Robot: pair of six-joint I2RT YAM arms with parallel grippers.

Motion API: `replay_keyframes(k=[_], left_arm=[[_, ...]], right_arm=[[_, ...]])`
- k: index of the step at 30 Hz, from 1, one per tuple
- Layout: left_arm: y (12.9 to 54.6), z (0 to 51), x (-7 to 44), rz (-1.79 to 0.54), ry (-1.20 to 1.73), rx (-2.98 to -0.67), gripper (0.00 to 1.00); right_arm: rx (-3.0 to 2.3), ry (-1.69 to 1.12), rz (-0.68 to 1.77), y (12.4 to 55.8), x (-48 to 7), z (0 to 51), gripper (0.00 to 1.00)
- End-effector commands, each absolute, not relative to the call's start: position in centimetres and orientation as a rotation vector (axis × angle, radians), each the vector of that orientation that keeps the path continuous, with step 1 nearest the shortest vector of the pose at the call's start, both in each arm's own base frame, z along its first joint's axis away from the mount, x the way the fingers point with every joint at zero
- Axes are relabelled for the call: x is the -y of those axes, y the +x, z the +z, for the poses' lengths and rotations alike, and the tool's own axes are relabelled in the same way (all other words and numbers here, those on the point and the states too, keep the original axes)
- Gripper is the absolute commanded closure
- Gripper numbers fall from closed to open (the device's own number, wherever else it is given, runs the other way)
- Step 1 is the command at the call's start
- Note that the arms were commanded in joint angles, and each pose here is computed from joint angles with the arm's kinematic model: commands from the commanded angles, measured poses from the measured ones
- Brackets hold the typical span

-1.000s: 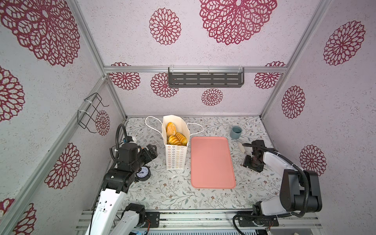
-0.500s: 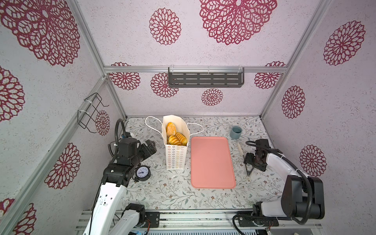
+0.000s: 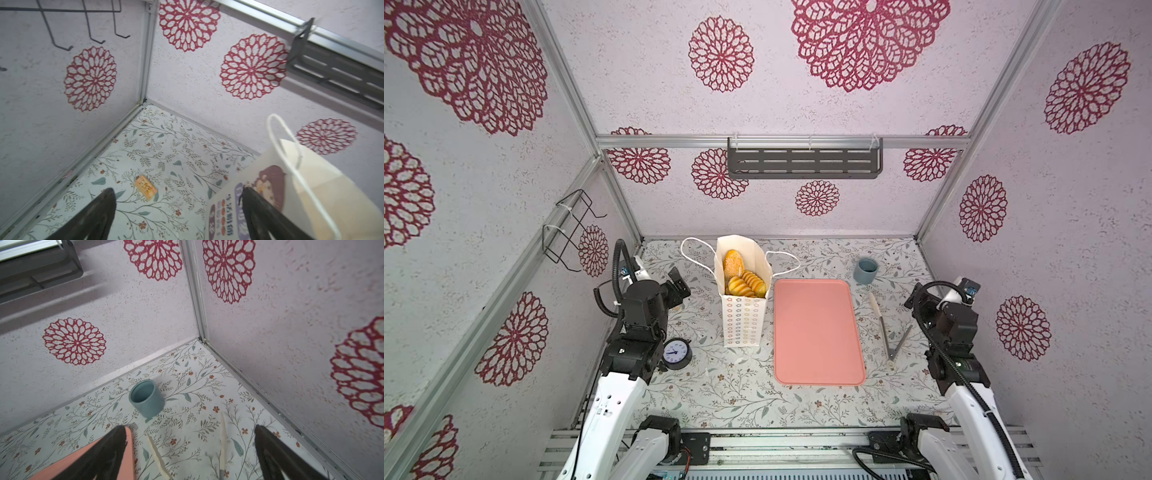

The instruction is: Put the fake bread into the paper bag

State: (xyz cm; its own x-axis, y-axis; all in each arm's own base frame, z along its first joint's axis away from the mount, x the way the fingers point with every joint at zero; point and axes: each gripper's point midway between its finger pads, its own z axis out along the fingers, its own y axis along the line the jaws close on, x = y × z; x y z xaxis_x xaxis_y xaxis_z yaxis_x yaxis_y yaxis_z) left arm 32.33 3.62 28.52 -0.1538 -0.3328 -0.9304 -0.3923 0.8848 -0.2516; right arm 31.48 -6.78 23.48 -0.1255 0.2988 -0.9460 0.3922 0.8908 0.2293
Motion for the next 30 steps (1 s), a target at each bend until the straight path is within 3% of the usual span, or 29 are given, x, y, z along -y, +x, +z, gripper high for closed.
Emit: replay_keyframes(k=[1,8,14,21,25,30], left_arm=[[32.8,25.7,-6.6,0.208,-0.648,-1.664,0.03],[34.4,18.2,-8.9,0.396,-0.693,-1.77,0.03],[37.4,17.9,-9.7,0.425,-0.652,-1.78,0.03],[38.5,15.1,-10.9,0.38,-0.62,-1.892,0.03],[37.1,13.5,-11.1,0.372,-0.607,-1.843,0.03],[38.3,14.3,-10.1,0.343,-0.471,-1.784,0.03]], right_arm=[[-1.645,0.54,-0.216,33.1,8.6,24.2,0.01],[-1.765,0.528,-0.344,33.8,9.1,17.2,0.01],[-1.801,0.453,-0.35,34.4,7.1,13.8,0.01],[-1.711,0.348,-0.304,35.4,5.2,13.8,0.01],[-1.694,0.307,-0.3,36.0,4.7,12.8,0.01],[-1.675,0.23,-0.275,36.2,3.5,12.3,0.01]])
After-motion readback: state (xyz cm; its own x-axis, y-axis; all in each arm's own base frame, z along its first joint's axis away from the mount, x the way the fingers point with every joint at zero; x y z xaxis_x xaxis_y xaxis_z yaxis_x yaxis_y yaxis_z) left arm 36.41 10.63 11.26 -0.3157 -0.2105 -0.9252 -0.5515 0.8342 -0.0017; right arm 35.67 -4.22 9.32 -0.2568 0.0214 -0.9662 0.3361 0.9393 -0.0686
